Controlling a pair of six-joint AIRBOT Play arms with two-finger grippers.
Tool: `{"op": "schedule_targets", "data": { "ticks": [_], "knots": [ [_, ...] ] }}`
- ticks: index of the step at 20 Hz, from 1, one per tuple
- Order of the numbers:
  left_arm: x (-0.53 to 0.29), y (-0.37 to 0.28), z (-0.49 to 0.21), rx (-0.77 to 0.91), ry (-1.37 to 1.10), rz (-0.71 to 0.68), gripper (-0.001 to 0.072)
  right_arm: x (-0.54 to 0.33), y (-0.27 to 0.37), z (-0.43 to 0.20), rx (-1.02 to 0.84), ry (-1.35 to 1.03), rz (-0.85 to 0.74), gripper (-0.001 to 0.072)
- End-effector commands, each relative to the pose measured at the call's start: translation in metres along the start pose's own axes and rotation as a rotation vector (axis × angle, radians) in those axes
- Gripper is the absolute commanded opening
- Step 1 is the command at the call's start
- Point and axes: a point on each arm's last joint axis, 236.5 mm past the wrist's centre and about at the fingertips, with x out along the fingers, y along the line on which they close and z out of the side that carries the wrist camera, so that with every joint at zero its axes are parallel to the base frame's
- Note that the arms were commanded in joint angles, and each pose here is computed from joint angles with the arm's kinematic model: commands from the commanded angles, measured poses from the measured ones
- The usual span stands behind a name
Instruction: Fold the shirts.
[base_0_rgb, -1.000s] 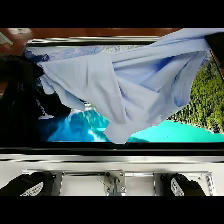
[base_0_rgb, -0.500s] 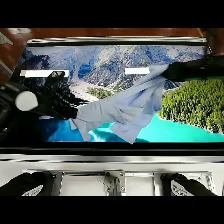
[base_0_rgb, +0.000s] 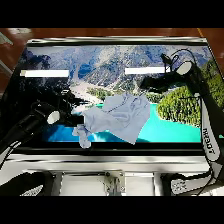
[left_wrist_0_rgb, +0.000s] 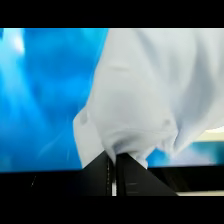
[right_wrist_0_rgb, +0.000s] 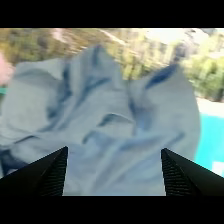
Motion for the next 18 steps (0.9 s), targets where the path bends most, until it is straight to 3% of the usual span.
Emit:
{"op": "schedule_targets", "data": {
  "ticks": [1, 7, 18],
  "knots": [
    [0.007, -0.002, 0.004, -0.017, -0.019, -0.008, 0.0038, -0.018, -0.053, -0.052, 0.078, 0.201, -0.045, 0.0694],
    [0.007, -0.002, 0.004, -0.018, -0.019, -0.008, 0.0039, 0.019, -0.070, -0.114, 0.338, 0.279, 0.089, 0.0694],
    [0.006, -0.002, 0.003, -0.018, -0.018, -0.008, 0.0039, 0.085, -0.046, -0.136, 0.388, 0.314, 0.072, 0.0692]
  ]
}}
